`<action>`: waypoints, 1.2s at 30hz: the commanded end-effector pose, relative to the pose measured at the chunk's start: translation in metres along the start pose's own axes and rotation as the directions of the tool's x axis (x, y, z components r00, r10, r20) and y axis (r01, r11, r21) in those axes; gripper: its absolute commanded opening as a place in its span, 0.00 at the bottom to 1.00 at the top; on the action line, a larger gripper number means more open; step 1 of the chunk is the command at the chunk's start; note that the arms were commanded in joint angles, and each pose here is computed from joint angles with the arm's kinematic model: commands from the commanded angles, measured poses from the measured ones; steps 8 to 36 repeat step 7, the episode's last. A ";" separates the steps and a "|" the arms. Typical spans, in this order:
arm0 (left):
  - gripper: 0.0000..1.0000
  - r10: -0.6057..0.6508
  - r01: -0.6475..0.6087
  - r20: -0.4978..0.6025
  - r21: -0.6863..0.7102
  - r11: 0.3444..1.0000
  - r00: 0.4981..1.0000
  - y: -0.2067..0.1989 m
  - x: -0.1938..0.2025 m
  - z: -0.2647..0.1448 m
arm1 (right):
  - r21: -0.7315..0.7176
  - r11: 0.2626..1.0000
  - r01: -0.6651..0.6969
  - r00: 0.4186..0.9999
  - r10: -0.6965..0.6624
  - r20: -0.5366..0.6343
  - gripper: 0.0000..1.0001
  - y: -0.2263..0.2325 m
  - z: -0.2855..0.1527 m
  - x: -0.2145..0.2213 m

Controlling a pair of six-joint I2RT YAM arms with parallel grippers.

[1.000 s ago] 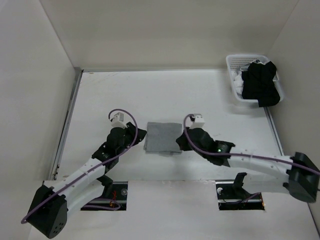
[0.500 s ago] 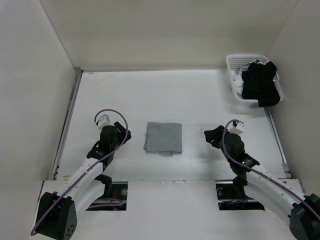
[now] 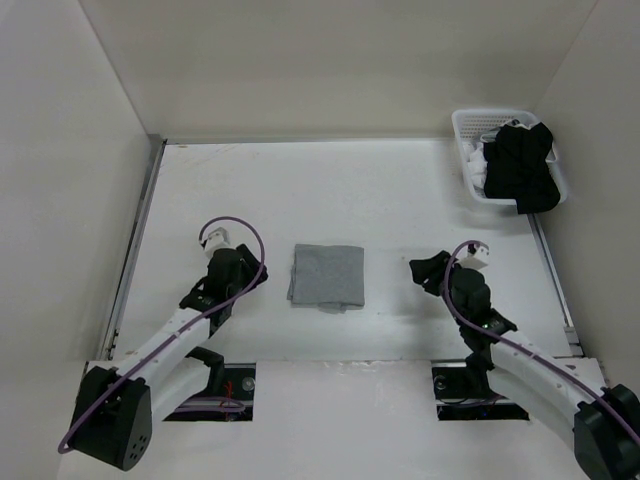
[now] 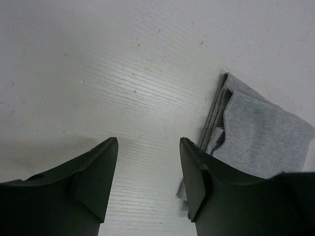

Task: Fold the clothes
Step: Fold the tank top

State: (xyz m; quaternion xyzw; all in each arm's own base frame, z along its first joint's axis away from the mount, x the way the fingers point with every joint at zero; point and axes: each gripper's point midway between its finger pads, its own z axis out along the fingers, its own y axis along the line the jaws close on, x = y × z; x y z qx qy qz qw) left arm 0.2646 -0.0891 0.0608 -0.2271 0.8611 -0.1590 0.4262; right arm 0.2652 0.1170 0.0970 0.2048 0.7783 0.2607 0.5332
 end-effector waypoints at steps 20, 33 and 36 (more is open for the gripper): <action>0.54 0.023 -0.026 0.046 0.044 0.999 0.999 -0.021 -0.018 0.001 | -0.064 0.998 0.000 0.999 0.003 0.043 0.56 0.018 0.002 -0.013; 0.54 0.023 -0.026 0.046 0.044 0.999 0.999 -0.021 -0.018 0.001 | -0.064 0.998 0.000 0.999 0.003 0.043 0.56 0.018 0.002 -0.013; 0.54 0.023 -0.026 0.046 0.044 0.999 0.999 -0.021 -0.018 0.001 | -0.064 0.998 0.000 0.999 0.003 0.043 0.56 0.018 0.002 -0.013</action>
